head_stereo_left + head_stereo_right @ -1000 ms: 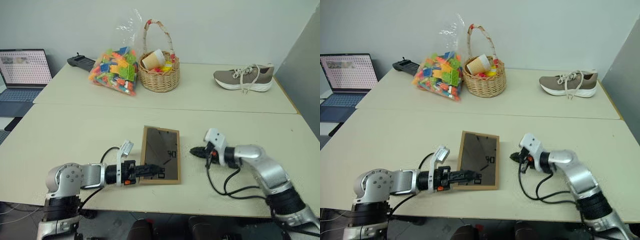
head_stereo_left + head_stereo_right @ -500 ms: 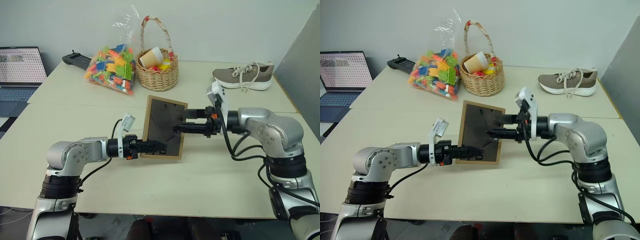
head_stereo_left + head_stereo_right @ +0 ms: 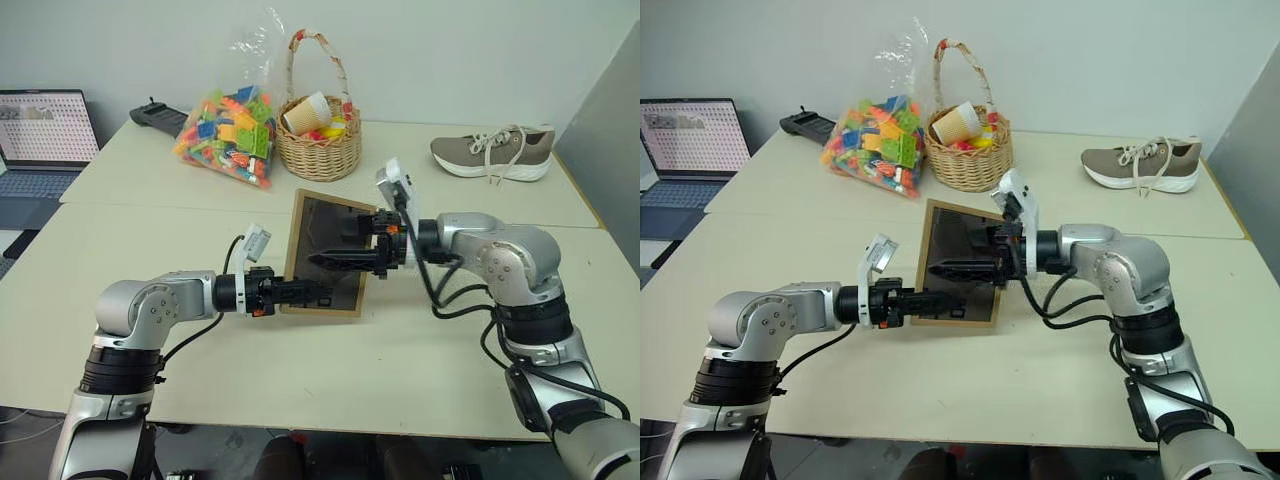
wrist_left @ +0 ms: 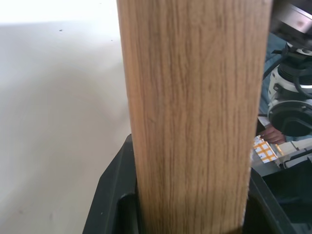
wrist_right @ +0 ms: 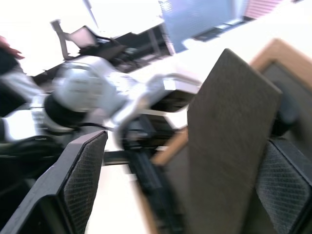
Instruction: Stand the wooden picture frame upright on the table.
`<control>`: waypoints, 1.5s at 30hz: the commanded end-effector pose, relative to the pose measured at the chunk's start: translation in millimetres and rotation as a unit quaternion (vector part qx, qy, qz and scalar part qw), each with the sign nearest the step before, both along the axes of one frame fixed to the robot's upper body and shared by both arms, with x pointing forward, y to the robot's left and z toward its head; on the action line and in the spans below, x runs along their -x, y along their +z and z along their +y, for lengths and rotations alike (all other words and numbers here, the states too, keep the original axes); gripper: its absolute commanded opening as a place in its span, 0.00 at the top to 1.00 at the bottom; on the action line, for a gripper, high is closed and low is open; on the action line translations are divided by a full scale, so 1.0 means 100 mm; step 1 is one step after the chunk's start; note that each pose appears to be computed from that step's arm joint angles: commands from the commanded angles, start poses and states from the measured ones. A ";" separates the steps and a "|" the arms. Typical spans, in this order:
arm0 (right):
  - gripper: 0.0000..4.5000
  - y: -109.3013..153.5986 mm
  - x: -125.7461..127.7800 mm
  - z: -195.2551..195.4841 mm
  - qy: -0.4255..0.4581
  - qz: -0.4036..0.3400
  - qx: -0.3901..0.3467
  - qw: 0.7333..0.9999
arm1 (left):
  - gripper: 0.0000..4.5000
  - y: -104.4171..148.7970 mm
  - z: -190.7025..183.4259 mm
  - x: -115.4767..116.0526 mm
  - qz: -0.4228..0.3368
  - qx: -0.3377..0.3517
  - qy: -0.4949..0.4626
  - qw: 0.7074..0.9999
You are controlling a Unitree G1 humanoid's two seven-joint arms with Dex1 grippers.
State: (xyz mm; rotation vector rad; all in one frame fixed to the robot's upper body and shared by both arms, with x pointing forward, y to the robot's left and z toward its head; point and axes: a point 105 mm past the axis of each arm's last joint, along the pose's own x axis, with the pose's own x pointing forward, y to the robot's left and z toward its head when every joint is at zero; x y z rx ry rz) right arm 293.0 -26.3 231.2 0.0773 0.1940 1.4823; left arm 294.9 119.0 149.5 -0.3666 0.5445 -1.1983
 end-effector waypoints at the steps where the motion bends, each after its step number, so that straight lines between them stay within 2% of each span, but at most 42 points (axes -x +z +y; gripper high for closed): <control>1: 0.00 0.07 0.19 -0.36 0.008 0.018 -0.011 1.000 | 0.73 0.13 -0.02 0.15 -0.008 0.025 -0.026 0.999; 5: 0.00 0.00 0.23 -0.61 -0.026 0.035 0.003 0.999 | 0.73 0.09 -0.01 0.23 0.014 0.030 -0.033 0.999; 7: 0.00 -0.09 0.16 -0.77 -0.079 0.015 0.028 0.996 | 0.73 0.07 -0.02 0.27 0.020 0.030 -0.038 0.999; 8: 0.00 -0.10 0.08 -0.85 -0.115 -0.014 0.035 0.993 | 0.73 0.07 -0.02 0.28 0.025 0.030 -0.040 0.998; 10: 0.00 -0.09 -0.17 -1.00 -0.204 -0.155 0.075 0.964 | 0.73 0.09 0.00 0.27 0.042 0.042 -0.037 0.998; 11: 0.00 -0.08 -0.26 -1.07 -0.225 -0.286 0.122 0.924 | 0.73 0.13 0.01 0.26 0.058 0.059 -0.034 0.996; 12: 0.00 -0.10 -0.30 -1.10 -0.221 -0.411 0.179 0.866 | 0.73 0.18 0.02 0.25 0.071 0.075 -0.034 0.994; 13: 0.00 -0.14 -0.30 -1.10 -0.200 -0.506 0.215 0.811 | 0.73 0.22 0.03 0.25 0.084 0.088 -0.036 0.992; 14: 0.00 -0.15 -0.31 -1.10 -0.184 -0.579 0.233 0.760 | 0.73 0.25 0.03 0.25 0.096 0.099 -0.039 0.990; 15: 0.00 -0.14 -0.30 -1.08 -0.171 -0.626 0.224 0.727 | 0.73 0.28 0.03 0.25 0.107 0.106 -0.043 0.988; 16: 0.00 -0.11 -0.25 -1.04 -0.155 -0.684 0.206 0.682 | 0.73 0.29 0.03 0.26 0.121 0.113 -0.047 0.985; 18: 0.00 -0.11 -0.17 -0.95 -0.122 -0.753 0.170 0.624 | 0.73 0.33 0.03 0.27 0.142 0.127 -0.053 0.980; 21: 0.00 -0.16 -0.19 -0.81 -0.096 -0.802 0.141 0.573 | 0.73 0.37 0.00 0.29 0.152 0.142 -0.064 0.976; 25: 0.00 -0.10 -0.23 -0.61 -0.086 -0.829 0.097 0.544 | 0.73 0.33 -0.07 0.36 0.158 0.135 -0.071 0.975; 31: 0.00 -0.10 -0.21 -0.42 -0.061 -0.841 0.055 0.535 | 0.73 0.33 -0.12 0.40 0.167 0.145 -0.072 0.973; 35: 0.15 -0.08 -0.19 -0.40 -0.056 -0.845 0.045 0.530 | 0.73 0.32 -0.12 0.42 0.171 0.147 -0.066 0.972; 41: 0.47 -0.07 -0.16 -0.41 -0.051 -0.849 0.043 0.525 | 0.73 0.31 -0.17 0.47 0.173 0.143 -0.064 0.972; 45: 0.63 -0.09 -0.13 -0.41 -0.041 -0.850 0.041 0.524 | 0.73 0.30 -0.19 0.48 0.169 0.136 -0.057 0.975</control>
